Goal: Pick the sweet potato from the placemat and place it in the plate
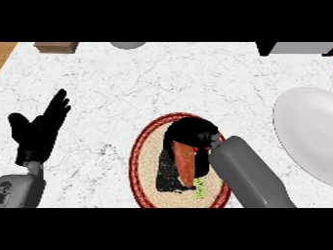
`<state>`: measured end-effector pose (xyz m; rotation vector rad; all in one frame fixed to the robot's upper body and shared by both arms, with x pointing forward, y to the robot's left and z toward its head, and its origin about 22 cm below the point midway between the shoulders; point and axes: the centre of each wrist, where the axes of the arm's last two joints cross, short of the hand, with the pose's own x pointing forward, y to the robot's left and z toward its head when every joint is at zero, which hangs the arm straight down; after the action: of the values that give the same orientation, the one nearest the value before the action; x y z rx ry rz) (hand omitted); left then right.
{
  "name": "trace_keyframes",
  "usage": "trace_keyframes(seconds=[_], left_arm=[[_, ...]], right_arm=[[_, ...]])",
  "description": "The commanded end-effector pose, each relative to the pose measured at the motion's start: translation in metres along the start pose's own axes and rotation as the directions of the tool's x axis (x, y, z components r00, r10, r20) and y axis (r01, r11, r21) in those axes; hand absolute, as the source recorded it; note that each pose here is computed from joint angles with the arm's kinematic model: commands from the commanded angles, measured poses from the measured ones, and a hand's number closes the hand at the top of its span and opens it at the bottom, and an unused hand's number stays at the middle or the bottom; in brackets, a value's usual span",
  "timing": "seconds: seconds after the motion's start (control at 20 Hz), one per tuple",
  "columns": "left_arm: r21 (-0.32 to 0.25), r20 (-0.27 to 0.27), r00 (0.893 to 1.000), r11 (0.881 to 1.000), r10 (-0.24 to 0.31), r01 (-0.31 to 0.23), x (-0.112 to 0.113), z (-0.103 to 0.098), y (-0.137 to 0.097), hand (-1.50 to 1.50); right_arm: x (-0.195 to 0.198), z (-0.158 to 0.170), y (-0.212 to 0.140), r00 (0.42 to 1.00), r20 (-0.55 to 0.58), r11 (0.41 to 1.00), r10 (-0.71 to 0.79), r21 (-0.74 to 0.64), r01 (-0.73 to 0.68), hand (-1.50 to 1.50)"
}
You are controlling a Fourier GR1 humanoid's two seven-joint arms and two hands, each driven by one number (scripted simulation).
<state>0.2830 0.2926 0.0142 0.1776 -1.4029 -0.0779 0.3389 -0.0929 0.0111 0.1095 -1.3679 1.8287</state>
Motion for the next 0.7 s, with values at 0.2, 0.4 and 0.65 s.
trace_keyframes(seconds=[0.2,0.4,0.65], left_arm=[[0.036,-0.019,1.000,0.999,0.016,-0.015,-0.012,0.009,-0.001,0.00],[0.070,-0.052,0.999,0.998,0.001,0.002,-0.016,0.015,0.007,0.00],[0.072,-0.029,1.000,0.997,0.005,-0.003,-0.001,0.013,0.027,0.00]], right_arm=[[0.008,0.052,0.073,0.999,0.008,0.999,-0.043,-0.001,0.043,1.50],[0.001,0.120,0.105,0.999,-0.039,0.999,-0.029,-0.037,0.027,1.50],[0.027,0.188,0.104,0.987,-0.103,0.933,0.122,-0.327,-0.150,1.50]])
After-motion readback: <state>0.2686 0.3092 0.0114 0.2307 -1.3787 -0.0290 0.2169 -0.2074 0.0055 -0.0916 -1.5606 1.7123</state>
